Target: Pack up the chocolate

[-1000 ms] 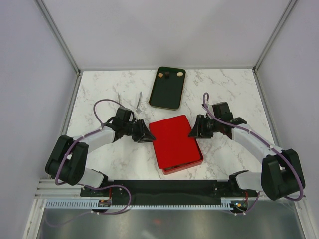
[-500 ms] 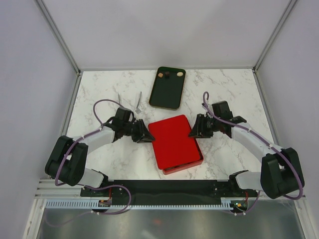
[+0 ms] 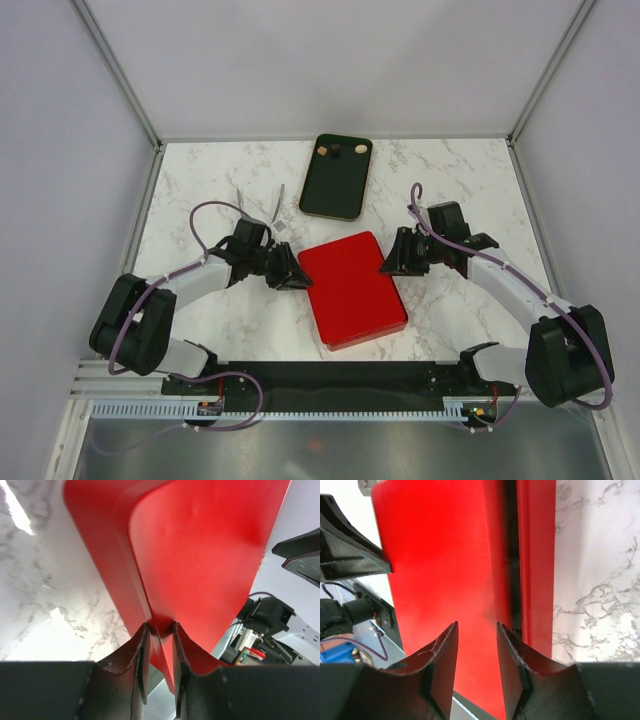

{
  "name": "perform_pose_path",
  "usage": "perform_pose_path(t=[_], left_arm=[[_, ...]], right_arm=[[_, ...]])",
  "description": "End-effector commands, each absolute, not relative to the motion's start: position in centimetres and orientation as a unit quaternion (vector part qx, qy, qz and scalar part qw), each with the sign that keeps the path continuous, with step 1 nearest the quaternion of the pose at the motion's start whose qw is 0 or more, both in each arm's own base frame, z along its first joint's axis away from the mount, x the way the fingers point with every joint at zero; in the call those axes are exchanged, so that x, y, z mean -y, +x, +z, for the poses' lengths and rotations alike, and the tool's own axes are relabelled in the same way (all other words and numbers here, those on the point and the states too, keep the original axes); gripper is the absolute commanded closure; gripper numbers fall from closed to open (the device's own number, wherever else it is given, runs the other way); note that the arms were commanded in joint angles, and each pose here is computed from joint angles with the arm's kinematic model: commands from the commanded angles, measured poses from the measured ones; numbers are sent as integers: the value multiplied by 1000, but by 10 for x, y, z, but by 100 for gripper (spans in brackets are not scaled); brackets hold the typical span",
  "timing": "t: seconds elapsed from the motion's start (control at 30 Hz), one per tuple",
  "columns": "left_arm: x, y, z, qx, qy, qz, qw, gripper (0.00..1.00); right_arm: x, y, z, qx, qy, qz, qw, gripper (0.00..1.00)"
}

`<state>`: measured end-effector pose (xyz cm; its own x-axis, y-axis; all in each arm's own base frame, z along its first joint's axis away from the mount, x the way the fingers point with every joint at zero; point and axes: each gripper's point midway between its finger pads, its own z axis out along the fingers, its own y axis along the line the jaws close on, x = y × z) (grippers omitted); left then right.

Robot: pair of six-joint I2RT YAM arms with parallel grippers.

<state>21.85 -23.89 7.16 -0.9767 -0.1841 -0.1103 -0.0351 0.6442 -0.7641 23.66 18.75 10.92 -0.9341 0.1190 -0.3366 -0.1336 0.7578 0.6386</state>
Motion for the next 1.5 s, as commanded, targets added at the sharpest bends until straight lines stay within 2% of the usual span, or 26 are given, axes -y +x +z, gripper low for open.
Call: perform_pose_path(t=[0.0, 0.47, 0.53, 0.7, 0.77, 0.9, 1.33, 1.43, 1.47], left_arm=[[256, 212, 91, -887, -34, -451, 96, 97], [255, 205, 73, -900, -35, -424, 91, 97], [254, 204, 69, -903, -37, -419, 91, 95], [252, 202, 67, -905, -35, -414, 94, 82], [252, 203, 69, -904, -32, -415, 97, 75], [255, 202, 72, -903, -26, -418, 97, 73], [271, 184, 56, -908, -12, -413, 70, 71], [276, 182, 51, -909, -7, -411, 64, 71], [276, 183, 49, -910, -8, -409, 63, 70]], right_arm=[[-208, 242, 151, -892, -38, 398, 210, 56], [-188, 247, 136, -917, -32, 332, 221, 56], [-180, 250, 135, -923, -24, 308, 231, 52], [-160, 247, 131, -940, -7, 251, 231, 41], [-154, 246, 130, -943, -5, 236, 234, 39], [-154, 238, 127, -945, -11, 240, 222, 36], [-156, 196, 76, -950, 3, 268, 160, 35], [-162, 190, 70, -943, 27, 291, 157, 40], [-165, 194, 72, -937, 29, 304, 170, 45]])
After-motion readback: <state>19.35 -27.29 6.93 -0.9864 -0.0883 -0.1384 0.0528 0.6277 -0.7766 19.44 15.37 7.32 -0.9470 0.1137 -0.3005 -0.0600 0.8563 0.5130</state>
